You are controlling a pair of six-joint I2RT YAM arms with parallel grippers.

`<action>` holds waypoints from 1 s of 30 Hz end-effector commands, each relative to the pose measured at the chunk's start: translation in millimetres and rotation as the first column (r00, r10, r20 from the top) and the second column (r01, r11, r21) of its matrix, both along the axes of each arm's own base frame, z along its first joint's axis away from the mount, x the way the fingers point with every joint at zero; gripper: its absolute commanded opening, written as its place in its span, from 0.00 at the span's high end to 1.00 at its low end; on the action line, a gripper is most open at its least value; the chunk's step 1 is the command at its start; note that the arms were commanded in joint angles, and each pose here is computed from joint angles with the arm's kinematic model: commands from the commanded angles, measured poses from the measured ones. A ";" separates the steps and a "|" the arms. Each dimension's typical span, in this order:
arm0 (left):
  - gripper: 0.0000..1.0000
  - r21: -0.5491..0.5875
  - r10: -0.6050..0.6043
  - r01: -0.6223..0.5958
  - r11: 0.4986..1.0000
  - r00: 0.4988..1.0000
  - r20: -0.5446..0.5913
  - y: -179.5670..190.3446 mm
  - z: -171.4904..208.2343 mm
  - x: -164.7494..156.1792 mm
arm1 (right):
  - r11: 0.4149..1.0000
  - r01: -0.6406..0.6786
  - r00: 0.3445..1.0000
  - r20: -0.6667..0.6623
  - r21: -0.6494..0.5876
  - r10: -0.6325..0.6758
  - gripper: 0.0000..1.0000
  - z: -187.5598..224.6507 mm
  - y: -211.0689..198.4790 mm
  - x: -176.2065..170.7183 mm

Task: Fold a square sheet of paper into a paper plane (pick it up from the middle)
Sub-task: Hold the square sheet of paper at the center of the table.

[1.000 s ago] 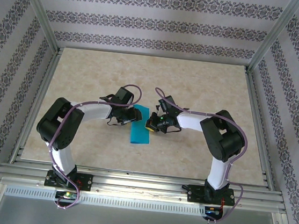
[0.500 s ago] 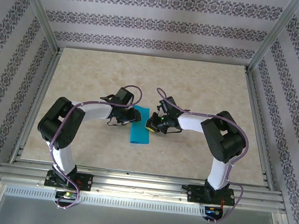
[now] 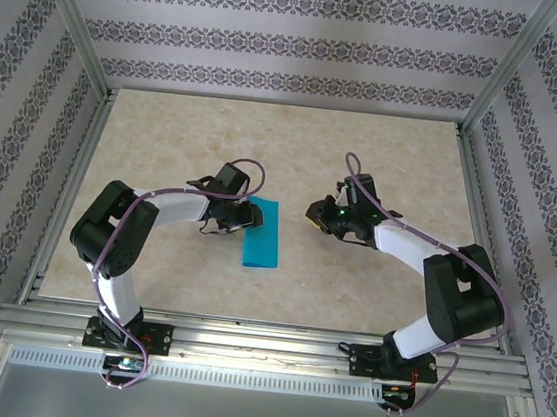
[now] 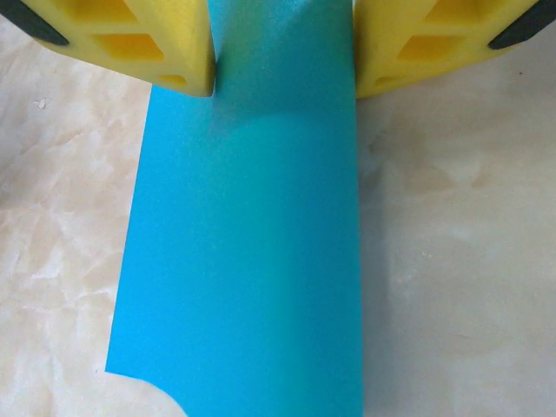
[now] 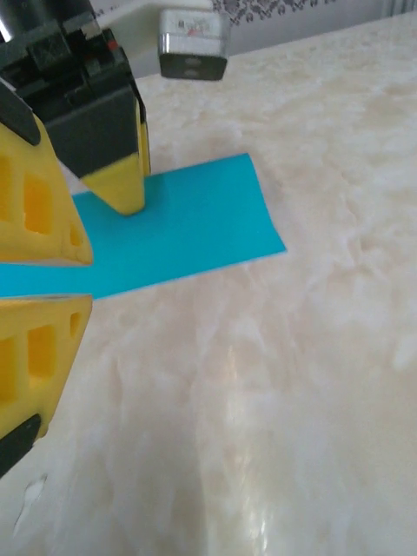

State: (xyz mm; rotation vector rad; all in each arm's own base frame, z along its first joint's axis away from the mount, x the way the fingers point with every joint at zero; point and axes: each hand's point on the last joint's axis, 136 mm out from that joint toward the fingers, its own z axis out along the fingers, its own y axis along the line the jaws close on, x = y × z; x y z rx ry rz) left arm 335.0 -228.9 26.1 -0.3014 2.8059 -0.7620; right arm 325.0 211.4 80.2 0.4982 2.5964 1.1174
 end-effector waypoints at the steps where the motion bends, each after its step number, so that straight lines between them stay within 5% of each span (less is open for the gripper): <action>1: 0.55 0.078 -0.003 0.007 0.997 0.999 -0.047 12.0 -20.2 -6.6 | 1.000 0.003 1.000 -0.004 -0.023 -0.003 0.83 -4.7 -7.5 -7.5; 20: 0.54 0.094 0.062 -0.059 0.994 0.998 -0.033 18.5 -23.3 -3.9 | 1.000 -0.024 0.998 -0.052 0.003 0.024 0.82 -17.5 -1.6 -17.1; 30: 0.53 0.202 0.020 -0.006 0.979 0.998 -0.063 24.3 -32.7 -9.6 | 0.999 -0.044 0.997 -0.057 -0.019 0.043 0.80 -16.6 0.6 -19.7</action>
